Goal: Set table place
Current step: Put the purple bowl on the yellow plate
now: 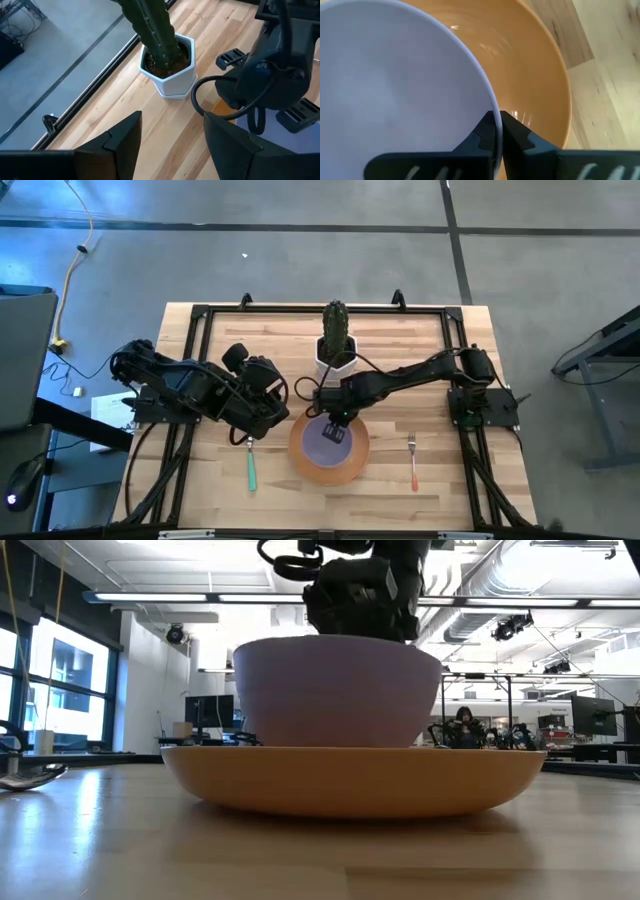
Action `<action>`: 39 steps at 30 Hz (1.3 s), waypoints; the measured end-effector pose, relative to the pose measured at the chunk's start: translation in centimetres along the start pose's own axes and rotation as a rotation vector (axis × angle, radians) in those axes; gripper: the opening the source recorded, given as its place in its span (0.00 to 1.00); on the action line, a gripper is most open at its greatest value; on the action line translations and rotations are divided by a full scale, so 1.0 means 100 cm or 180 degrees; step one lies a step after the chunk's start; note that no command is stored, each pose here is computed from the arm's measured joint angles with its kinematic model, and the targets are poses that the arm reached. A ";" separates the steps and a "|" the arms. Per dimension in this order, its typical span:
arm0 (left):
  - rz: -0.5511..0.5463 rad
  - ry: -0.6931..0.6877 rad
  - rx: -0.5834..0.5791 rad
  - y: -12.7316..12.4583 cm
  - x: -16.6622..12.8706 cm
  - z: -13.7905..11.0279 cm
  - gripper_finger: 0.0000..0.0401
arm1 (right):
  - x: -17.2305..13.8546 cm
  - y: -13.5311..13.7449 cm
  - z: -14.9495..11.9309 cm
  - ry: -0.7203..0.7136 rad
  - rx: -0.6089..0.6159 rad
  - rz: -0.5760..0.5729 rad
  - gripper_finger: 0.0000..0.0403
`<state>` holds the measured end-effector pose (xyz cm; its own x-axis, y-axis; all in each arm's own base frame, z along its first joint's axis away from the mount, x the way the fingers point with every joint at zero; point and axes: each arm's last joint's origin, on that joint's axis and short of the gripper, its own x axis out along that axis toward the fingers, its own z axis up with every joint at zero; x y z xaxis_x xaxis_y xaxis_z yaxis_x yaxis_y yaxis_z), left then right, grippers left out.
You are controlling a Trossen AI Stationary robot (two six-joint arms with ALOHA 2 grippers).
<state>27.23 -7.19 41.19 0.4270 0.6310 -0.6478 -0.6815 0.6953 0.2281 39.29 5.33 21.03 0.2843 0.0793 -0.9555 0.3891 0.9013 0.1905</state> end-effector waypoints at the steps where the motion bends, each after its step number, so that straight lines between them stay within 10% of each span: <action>1: 0.0001 0.0000 0.0000 0.000 0.000 0.000 0.50 | 0.000 0.000 0.000 0.0002 0.0000 -0.0013 0.00; 39: -0.0017 0.0019 -0.0002 0.000 0.000 0.000 0.50 | 0.017 0.009 -0.009 0.0187 -0.0109 -0.0041 0.01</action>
<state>27.23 -7.21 41.18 0.4270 0.6252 -0.6533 -0.6796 0.6985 0.2242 39.35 6.66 19.43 0.2270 0.0914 -0.9696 0.3618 0.9164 0.1711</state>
